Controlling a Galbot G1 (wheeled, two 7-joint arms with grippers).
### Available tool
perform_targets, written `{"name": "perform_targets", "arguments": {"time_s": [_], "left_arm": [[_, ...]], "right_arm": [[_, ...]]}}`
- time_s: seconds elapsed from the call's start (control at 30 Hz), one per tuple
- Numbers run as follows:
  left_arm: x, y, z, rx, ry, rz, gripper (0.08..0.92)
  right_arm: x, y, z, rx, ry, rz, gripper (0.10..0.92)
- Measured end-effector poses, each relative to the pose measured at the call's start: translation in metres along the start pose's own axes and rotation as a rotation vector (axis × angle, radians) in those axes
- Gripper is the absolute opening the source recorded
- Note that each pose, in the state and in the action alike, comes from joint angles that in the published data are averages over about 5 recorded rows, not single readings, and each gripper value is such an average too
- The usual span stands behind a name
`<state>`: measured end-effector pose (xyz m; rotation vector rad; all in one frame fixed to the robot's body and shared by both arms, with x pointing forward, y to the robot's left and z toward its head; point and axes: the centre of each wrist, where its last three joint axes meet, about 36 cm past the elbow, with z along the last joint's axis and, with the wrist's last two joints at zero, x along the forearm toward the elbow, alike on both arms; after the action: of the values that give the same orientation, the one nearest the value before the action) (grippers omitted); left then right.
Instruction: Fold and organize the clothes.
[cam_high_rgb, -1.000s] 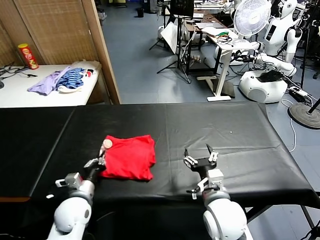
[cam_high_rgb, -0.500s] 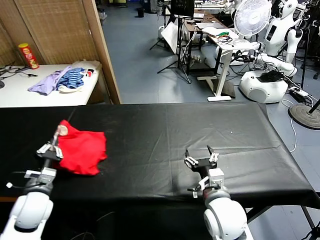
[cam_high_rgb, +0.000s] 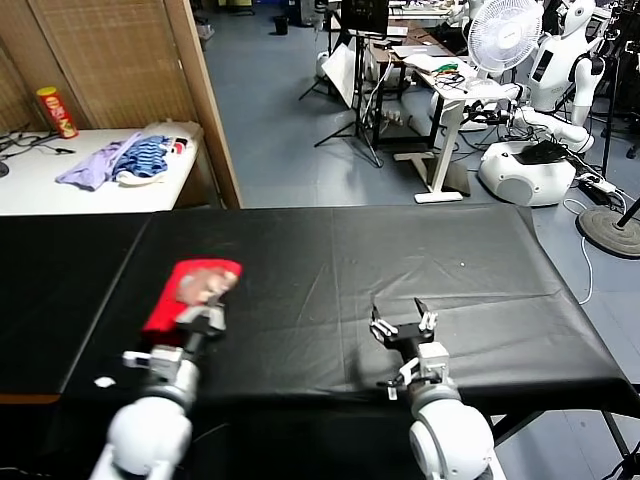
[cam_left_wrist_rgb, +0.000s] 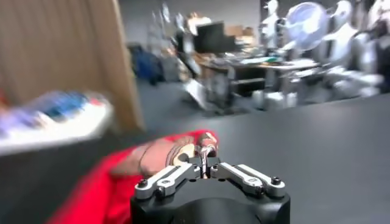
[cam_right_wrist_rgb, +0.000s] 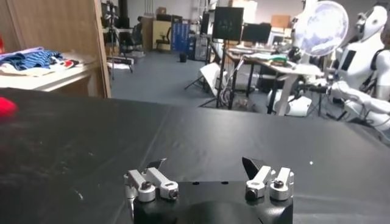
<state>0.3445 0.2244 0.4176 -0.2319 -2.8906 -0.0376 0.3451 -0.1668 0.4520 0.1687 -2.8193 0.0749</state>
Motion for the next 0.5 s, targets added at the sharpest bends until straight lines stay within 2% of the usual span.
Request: {"name": "perform_targets", "arguments": {"time_s": [0.07,0.13,0.23,0.3,0.4,0.5], "left_arm": [[0.000,-0.018,0.004,0.038,-0.002,0.061,0.194],[0.002,-0.031,0.005,0.056,-0.027,0.123,0.274],[0.006,-0.041,0.004,0.094,-0.103,0.219,0.441],[0.008,-0.044,0.001,0.124,-0.156,0.263,0.558],[0.008,-0.044,-0.004,0.158,-0.211,0.285,0.708],[0.010,-0.041,-0.006,0.171,-0.235,0.276,0.784]], "right_arm": [[-0.004,0.001,0.002,-0.027,0.007,-0.042,0.798],[-0.008,0.002,0.004,-0.057,0.025,-0.086,0.798],[-0.016,0.008,0.006,-0.107,0.067,-0.147,0.798],[-0.022,0.012,0.007,-0.138,0.094,-0.182,0.798],[-0.032,0.022,0.008,-0.185,0.121,-0.237,0.798],[-0.044,0.035,0.009,-0.227,0.138,-0.290,0.798]]}}
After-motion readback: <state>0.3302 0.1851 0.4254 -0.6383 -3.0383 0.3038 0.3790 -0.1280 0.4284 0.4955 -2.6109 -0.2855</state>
